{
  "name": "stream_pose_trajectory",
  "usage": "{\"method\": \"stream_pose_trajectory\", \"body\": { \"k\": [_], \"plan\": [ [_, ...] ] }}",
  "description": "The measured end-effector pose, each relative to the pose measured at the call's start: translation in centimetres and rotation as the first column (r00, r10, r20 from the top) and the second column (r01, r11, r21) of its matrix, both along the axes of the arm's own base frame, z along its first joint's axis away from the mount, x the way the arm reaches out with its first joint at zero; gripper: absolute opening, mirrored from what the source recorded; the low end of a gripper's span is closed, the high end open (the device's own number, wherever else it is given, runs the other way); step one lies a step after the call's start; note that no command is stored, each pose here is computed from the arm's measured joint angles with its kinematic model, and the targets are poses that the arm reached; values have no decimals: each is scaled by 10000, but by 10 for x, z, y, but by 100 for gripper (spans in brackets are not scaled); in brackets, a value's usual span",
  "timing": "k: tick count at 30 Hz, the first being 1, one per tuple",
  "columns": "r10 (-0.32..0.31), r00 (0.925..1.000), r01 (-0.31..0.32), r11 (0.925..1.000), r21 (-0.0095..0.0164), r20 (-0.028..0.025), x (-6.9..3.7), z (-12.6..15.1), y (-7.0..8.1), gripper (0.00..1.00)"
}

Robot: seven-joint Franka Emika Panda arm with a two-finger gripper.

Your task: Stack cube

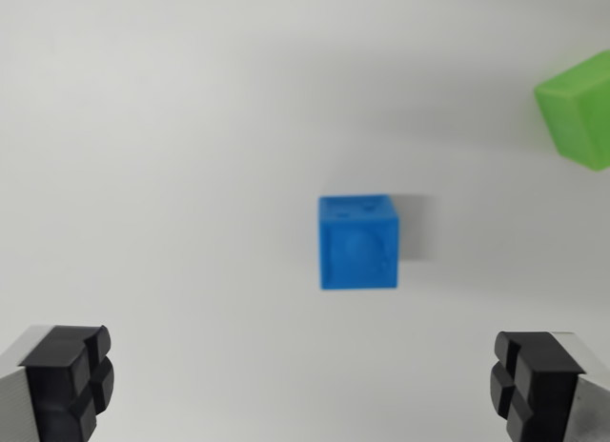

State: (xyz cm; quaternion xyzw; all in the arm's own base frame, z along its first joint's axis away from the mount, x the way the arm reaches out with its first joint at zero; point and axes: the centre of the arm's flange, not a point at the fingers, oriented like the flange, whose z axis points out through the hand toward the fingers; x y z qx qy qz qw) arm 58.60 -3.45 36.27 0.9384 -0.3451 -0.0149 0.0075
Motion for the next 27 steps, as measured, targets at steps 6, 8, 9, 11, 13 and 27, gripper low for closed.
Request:
{"method": "stream_pose_trajectory", "body": {
  "k": [6,8,9,11,13,27],
  "plan": [
    [329,9995,-329,9995,5,12,3,-12,-12,100],
    [453,9990,-453,9990,6,14,4,-16,-17,100],
    [519,9986,-519,9987,6,17,4,-19,-19,100],
    [650,9979,-650,9979,9,18,5,-23,-24,100],
    [783,9969,-783,9969,10,27,7,-28,-29,100],
    [1734,9848,-1735,9848,22,73,16,-61,-64,100]
  ]
}}
